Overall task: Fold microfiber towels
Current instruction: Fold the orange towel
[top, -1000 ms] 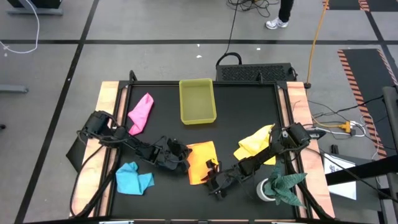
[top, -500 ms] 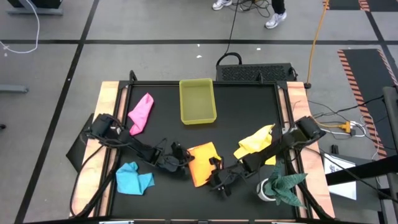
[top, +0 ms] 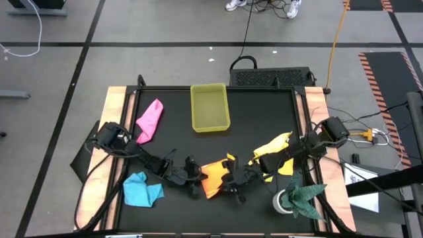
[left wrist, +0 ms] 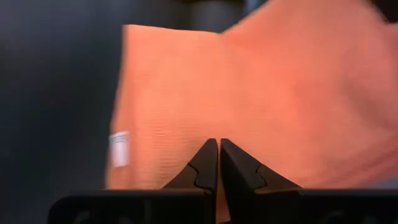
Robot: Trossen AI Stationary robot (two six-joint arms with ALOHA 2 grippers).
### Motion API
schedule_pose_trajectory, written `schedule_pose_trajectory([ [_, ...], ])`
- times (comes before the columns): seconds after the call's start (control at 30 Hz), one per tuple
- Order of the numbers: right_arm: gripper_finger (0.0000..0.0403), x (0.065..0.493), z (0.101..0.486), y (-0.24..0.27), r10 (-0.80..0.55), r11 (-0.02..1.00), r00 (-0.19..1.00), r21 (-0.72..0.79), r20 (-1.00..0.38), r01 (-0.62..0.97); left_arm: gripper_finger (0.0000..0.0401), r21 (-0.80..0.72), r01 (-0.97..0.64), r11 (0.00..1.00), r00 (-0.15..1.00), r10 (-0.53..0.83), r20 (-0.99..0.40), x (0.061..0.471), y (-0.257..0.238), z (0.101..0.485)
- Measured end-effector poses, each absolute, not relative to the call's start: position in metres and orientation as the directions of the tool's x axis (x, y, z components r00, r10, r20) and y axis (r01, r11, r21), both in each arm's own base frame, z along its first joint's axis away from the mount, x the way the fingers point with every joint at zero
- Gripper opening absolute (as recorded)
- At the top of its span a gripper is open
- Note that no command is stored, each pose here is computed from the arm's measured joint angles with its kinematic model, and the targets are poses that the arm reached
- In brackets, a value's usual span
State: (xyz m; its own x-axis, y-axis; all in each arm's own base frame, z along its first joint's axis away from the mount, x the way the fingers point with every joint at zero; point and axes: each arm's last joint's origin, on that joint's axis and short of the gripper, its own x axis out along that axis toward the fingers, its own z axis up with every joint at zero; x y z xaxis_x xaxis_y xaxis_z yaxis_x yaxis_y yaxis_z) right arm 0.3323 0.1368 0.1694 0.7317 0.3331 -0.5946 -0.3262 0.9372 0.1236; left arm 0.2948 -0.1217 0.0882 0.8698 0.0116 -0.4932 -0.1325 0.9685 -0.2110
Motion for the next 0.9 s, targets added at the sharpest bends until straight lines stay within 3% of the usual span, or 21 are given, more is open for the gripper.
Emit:
schedule_pose_trajectory([
  [0.57,0.0003,0.356,0.148,0.070,0.200,0.979,0.739,0.156,-0.644,-0.129,0.0021,-0.211,-0.195,0.958,0.824,0.043,-0.565,0.285,-0.121,0.098],
  [0.9,0.0002,0.363,0.149,0.061,0.187,0.980,0.781,0.170,-0.595,-0.104,0.0021,-0.150,-0.332,0.931,0.755,0.167,-0.634,0.269,-0.123,0.099],
])
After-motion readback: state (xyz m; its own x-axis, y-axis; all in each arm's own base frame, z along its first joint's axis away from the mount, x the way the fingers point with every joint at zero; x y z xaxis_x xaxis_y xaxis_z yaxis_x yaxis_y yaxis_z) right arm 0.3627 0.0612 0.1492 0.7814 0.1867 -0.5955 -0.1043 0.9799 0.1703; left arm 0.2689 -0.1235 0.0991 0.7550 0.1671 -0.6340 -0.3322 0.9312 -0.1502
